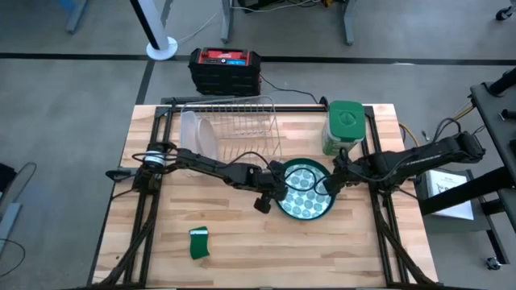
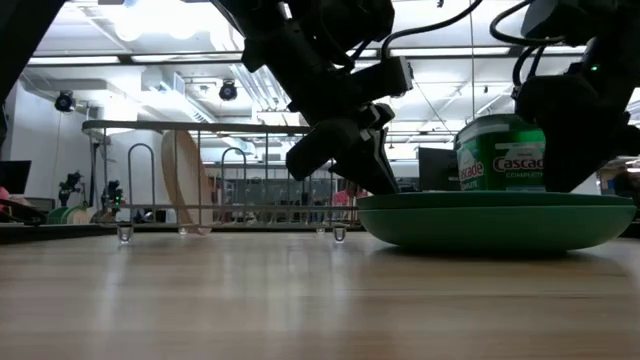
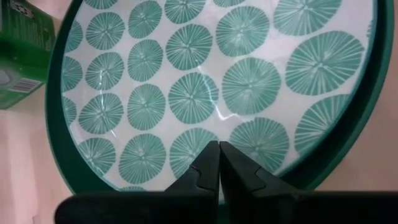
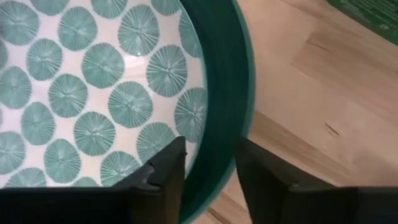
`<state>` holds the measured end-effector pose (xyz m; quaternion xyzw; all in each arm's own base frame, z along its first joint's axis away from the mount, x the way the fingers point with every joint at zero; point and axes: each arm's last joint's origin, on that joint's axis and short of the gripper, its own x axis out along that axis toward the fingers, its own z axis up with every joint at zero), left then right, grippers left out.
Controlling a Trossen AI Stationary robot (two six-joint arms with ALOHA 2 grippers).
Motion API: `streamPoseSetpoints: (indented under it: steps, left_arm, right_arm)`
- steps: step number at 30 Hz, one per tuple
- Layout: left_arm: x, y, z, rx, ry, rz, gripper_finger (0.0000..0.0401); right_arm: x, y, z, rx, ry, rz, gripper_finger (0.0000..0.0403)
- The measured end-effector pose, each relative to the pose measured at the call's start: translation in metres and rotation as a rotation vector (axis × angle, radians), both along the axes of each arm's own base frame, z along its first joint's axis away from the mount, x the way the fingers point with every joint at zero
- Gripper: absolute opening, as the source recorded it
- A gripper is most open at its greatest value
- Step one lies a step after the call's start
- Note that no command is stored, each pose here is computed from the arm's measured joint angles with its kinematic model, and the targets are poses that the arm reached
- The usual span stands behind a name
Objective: Sort dishes
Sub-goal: Adjust the dish rack
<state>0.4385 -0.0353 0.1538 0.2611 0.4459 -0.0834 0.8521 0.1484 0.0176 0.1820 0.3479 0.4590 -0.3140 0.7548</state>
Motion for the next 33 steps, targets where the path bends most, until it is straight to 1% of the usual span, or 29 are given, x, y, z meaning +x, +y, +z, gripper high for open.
streamPoseSetpoints:
  steps: [5, 13, 22, 30, 33]
  left_arm:
    - [0.0, 0.001, 0.001, 0.057, -0.002, 0.01, 0.0]
    - [0.003, 0.001, 0.011, 0.054, 0.031, 0.012, 0.0]
    - [0.009, 0.001, 0.027, 0.048, 0.034, 0.004, 0.0]
    - [0.015, -0.003, 0.048, -0.016, 0.013, -0.033, 0.0]
    - [0.012, -0.006, 0.052, -0.045, 0.062, -0.056, 0.0]
  right_arm:
    - [-0.001, 0.0, -0.007, 0.012, -0.01, -0.002, 0.0185]
    - [0.0, 0.0, -0.007, 0.011, -0.015, 0.001, 0.0219]
    - [0.0, 0.0, -0.007, 0.002, -0.014, 0.021, 0.0232]
    - [0.0, 0.0, -0.007, -0.009, -0.01, 0.045, 0.0229]
    - [0.0, 0.0, -0.007, -0.014, -0.008, 0.053, 0.0233]
